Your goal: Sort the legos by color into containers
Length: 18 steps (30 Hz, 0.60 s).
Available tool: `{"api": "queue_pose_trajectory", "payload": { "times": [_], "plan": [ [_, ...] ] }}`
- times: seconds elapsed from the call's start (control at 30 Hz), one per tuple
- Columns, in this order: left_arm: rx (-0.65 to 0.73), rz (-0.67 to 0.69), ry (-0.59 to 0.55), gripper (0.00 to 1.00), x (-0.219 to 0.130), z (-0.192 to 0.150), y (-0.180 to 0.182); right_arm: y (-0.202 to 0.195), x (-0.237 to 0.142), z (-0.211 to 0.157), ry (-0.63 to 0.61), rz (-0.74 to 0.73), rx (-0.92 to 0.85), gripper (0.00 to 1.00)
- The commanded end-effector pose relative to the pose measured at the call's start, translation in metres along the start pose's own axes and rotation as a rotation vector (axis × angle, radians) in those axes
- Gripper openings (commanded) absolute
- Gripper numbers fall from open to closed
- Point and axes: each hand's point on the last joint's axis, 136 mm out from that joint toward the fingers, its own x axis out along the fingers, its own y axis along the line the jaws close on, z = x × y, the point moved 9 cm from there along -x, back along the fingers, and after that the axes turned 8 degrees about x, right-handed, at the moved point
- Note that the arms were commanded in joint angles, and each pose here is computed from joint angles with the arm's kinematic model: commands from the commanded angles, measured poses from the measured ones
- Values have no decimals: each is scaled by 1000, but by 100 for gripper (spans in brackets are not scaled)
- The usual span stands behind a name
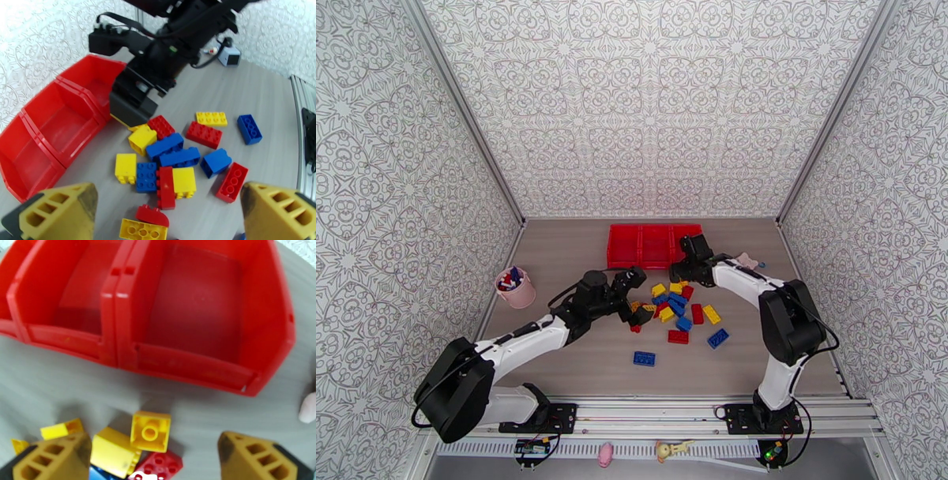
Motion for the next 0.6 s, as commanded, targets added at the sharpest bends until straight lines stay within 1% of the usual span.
{"api": "queue_pose_trajectory", "payload": {
  "times": [0.0,0.43,0.57],
  "plan": [
    [43,-9,40,100,3,-3,-3,2,7,1,61,1,12,81],
    [69,-15,54,100,5,-3,-9,2,39,0,119,-48,43,64],
    [66,-21,43,100,5,-2,-10,2,42,1,122,-54,40,51]
  ]
}}
